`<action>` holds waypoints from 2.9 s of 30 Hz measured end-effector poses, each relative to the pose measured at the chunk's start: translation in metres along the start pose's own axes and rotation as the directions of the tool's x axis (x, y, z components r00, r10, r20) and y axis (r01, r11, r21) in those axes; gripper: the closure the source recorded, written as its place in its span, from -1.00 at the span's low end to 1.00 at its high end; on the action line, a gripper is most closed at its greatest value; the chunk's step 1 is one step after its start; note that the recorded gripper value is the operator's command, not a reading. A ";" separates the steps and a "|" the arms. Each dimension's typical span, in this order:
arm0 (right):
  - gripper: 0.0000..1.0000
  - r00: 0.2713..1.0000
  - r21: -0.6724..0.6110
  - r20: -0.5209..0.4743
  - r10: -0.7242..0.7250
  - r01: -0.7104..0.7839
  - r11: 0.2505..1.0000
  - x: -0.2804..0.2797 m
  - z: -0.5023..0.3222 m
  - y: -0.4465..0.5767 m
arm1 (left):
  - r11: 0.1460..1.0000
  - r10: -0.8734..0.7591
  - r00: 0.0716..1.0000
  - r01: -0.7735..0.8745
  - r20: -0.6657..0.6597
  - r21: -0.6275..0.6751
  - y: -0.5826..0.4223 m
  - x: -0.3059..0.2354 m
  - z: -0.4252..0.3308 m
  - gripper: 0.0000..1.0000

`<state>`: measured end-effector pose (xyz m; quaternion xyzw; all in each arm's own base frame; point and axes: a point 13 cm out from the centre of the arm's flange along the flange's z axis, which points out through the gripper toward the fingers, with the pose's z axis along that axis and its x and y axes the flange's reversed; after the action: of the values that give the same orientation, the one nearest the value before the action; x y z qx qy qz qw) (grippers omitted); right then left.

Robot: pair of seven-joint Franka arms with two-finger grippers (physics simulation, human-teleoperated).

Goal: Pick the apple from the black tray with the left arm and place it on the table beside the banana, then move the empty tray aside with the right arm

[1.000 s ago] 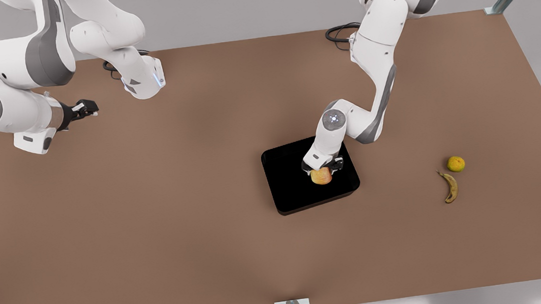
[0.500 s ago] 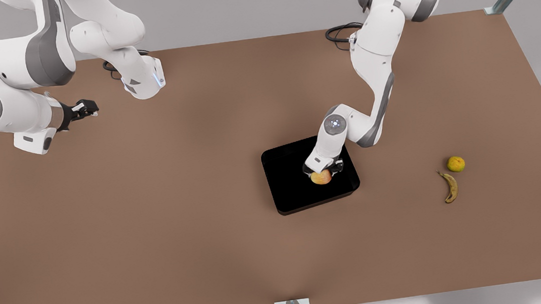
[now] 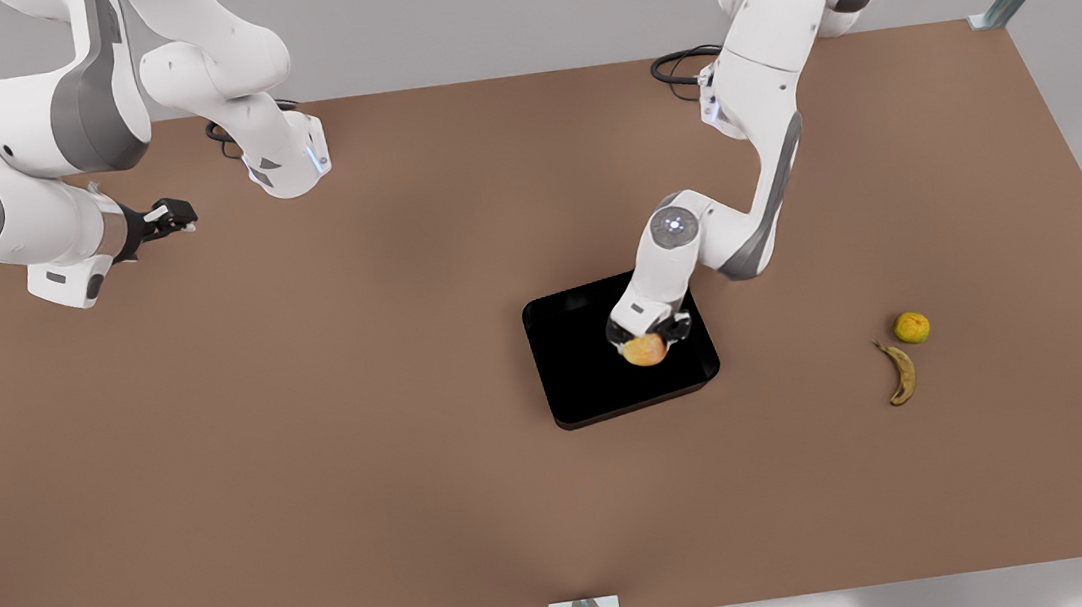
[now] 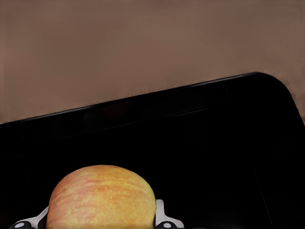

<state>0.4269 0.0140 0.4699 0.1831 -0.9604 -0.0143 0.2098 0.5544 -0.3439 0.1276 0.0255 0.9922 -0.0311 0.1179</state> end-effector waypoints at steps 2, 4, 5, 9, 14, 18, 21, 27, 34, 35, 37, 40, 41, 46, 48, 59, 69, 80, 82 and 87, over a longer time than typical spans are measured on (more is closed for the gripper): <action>-1.00 1.000 0.000 0.000 0.000 0.000 1.000 0.000 0.000 0.000 | 1.000 -0.007 1.000 0.007 0.000 -0.021 0.004 -0.010 -0.035 -0.55; -1.00 1.000 0.000 0.000 -0.001 0.001 1.000 0.000 0.000 0.000 | 0.998 -0.036 0.999 0.036 -0.010 -0.058 0.030 -0.023 -0.070 -0.55; -1.00 1.000 0.000 0.000 -0.001 0.001 1.000 0.000 0.000 0.000 | 0.995 -0.064 0.998 0.062 -0.018 -0.081 0.056 -0.032 -0.085 -0.55; -1.00 1.000 0.000 0.000 -0.001 0.001 1.000 0.000 0.000 0.000 | 0.963 -0.208 0.975 0.192 -0.074 -0.187 0.214 -0.059 -0.115 -0.55; -1.00 0.990 0.022 0.117 -0.072 0.070 0.997 -0.028 -0.053 0.062 | 0.935 -0.299 0.938 0.250 -0.177 -0.253 0.419 -0.041 -0.071 -0.55; -1.00 0.975 0.019 0.124 -0.183 0.182 0.983 -0.070 -0.054 0.196 | 0.977 -0.136 0.959 0.088 -0.248 -0.196 0.424 -0.009 0.004 -0.55; -1.00 0.966 0.043 0.066 -0.249 0.246 0.968 -0.077 -0.011 0.308 | 0.987 -0.031 0.969 -0.009 -0.246 -0.159 0.420 0.011 0.023 -0.55; -1.00 0.995 -0.038 0.089 0.049 -0.045 0.998 -0.137 0.046 0.336 | 0.983 0.110 0.972 -0.138 -0.210 -0.123 0.431 0.031 0.044 -0.55; -1.00 0.909 -0.173 0.068 0.412 -0.396 0.902 -0.226 0.080 0.320 | 0.954 0.249 0.965 -0.259 -0.082 -0.148 0.430 -0.023 -0.013 -1.00; -1.00 0.893 -0.189 0.067 0.445 -0.427 0.885 -0.237 0.082 0.322 | 0.949 0.266 0.962 -0.271 -0.052 -0.163 0.426 -0.040 -0.043 -1.00; -1.00 0.863 -0.214 0.060 0.502 -0.480 0.850 -0.262 0.095 0.327 | 0.939 0.293 0.955 -0.279 0.045 -0.200 0.405 -0.113 -0.143 -1.00; -1.00 0.811 -0.249 0.071 0.581 -0.549 0.798 -0.300 0.114 0.329 | 0.963 0.237 0.970 -0.227 0.055 -0.148 0.384 -0.155 -0.245 -1.00; -1.00 0.792 -0.258 0.087 0.604 -0.568 0.782 -0.312 0.117 0.324 | 0.971 0.212 0.977 -0.208 0.026 -0.116 0.379 -0.149 -0.262 -1.00; -1.00 0.754 -0.278 0.173 0.634 -0.580 0.766 -0.354 0.125 0.344 | 0.995 0.094 0.996 -0.093 -0.012 0.031 0.360 -0.148 -0.340 -1.00; -1.00 0.752 -0.259 0.215 0.623 -0.571 0.779 -0.363 0.137 0.353 | 0.995 0.085 0.995 -0.082 -0.056 0.057 0.341 -0.142 -0.347 -1.00; -1.00 0.767 -0.159 0.373 0.522 -0.501 0.850 -0.407 0.200 0.356 | 1.000 0.002 0.960 -0.001 -0.279 0.002 0.335 -0.141 -0.251 -1.00; -1.00 0.791 -0.167 0.448 0.416 -0.383 0.908 -0.429 0.218 0.382 | 0.999 -0.009 0.964 -0.003 -0.264 -0.044 0.326 -0.121 -0.238 -1.00; -1.00 0.833 -0.070 0.484 0.267 -0.267 0.961 -0.443 0.268 0.394 | 0.998 -0.036 0.973 0.021 -0.227 -0.066 0.331 -0.129 -0.239 -1.00; -1.00 0.837 -0.060 0.485 0.254 -0.258 0.964 -0.446 0.274 0.391 | 0.997 -0.039 0.974 0.024 -0.225 -0.067 0.331 -0.130 -0.239 -1.00; -0.97 0.838 -0.034 0.488 0.244 -0.261 0.965 -0.454 0.284 0.371 | 0.997 -0.045 0.974 0.030 -0.224 -0.071 0.330 -0.130 -0.239 -1.00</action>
<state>0.5664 0.5088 0.0691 0.0489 -0.9978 -0.0160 -0.0426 0.6439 -0.0041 0.3713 0.0063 1.0000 0.0032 0.0049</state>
